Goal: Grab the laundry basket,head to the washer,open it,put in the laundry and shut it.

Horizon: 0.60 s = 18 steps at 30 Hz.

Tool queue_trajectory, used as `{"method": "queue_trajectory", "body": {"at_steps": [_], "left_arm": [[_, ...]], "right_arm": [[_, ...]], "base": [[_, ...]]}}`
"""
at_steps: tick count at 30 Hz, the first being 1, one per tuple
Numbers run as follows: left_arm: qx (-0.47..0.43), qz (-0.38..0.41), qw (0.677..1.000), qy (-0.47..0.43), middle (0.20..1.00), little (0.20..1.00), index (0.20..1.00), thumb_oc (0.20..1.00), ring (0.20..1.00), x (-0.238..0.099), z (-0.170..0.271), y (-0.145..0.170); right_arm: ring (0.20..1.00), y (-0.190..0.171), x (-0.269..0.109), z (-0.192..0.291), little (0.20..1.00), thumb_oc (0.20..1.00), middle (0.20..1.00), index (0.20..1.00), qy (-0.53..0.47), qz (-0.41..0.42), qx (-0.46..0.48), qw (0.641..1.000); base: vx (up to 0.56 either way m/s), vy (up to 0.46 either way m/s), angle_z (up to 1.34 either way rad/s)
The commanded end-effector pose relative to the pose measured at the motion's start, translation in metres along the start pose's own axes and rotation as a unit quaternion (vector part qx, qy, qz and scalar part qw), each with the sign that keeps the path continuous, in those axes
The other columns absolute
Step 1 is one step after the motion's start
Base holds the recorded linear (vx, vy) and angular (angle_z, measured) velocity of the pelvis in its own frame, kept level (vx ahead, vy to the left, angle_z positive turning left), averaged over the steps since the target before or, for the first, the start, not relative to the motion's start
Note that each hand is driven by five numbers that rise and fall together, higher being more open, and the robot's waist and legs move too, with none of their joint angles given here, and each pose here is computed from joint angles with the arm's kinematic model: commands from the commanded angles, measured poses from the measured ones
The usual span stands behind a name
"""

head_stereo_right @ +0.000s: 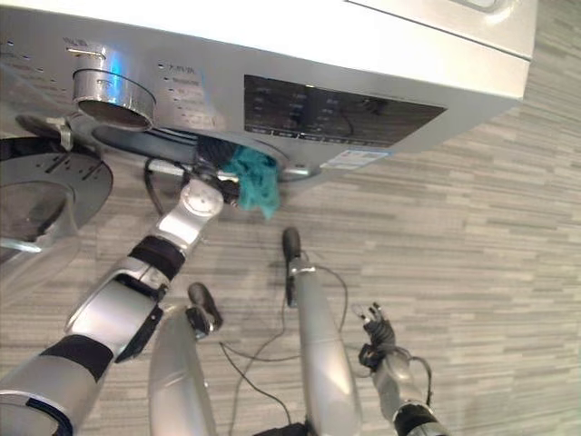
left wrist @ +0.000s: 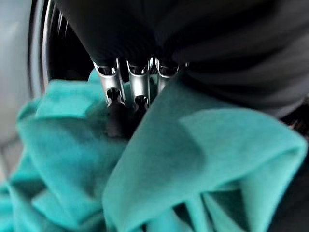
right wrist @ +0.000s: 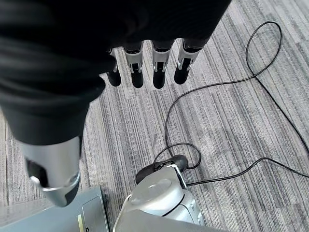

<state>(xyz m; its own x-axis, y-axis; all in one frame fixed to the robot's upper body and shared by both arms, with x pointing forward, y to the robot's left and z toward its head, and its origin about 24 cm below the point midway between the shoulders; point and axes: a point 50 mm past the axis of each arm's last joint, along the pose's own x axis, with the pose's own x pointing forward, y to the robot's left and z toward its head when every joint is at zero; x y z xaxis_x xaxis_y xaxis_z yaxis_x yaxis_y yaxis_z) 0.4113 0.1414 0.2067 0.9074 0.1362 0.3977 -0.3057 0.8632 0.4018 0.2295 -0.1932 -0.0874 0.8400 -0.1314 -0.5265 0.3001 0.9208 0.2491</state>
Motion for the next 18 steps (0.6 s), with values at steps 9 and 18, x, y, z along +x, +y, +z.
{"method": "queue_trajectory", "body": {"at_steps": [9,18], "left_arm": [[-0.178,0.087,0.978,-0.065,0.2,0.2,0.2,0.2,0.2,0.031,0.068,0.038],[-0.432,0.025,0.896,-0.101,0.2,0.2,0.2,0.2,0.2,0.053,0.162,0.049]], "right_arm": [[1.0,-0.019,-0.012,0.0,1.0,1.0,1.0,1.0,-0.011,0.002,-0.031,0.999],[1.0,-0.008,-0.006,0.015,1.0,1.0,1.0,1.0,-0.027,0.019,-0.03,0.999]], "base": [[0.01,-0.011,-0.01],[0.03,-0.019,-0.03]]}}
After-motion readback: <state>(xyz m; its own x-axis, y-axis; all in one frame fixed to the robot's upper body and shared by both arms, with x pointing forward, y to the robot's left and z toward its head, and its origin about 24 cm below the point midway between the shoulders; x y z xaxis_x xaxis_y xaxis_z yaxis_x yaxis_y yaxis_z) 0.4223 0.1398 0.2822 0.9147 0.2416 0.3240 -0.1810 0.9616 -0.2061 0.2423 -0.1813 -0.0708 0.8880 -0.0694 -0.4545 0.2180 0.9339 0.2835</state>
